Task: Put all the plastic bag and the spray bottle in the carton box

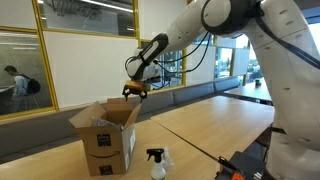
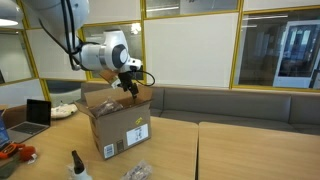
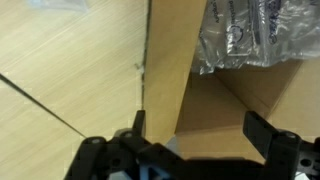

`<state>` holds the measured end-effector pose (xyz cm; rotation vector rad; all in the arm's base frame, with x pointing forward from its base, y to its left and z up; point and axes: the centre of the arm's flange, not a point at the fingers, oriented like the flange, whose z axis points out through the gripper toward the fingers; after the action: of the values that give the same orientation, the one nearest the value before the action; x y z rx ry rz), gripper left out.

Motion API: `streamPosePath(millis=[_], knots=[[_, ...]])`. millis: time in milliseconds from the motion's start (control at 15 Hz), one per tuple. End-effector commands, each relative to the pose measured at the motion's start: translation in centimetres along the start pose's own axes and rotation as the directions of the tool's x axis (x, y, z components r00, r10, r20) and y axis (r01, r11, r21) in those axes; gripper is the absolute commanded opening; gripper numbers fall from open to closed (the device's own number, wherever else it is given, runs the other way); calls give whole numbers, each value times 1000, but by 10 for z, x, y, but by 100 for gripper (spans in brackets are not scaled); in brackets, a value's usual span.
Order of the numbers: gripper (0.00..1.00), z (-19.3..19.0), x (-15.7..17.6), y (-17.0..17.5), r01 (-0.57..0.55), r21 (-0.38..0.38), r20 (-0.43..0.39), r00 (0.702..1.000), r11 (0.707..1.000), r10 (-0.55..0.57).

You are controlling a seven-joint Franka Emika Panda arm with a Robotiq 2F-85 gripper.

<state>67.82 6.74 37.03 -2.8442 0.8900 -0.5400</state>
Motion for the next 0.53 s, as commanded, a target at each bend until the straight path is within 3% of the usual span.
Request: streamPosePath(millis=[0,200,467], knots=[[100,-80,-4,49,-27,-80,-64,998,996,22],[100,-123,-7,92,-35,-158,-86,996,987,22],[100,-133,-33,134,-40,-223,-31,999,974,34]])
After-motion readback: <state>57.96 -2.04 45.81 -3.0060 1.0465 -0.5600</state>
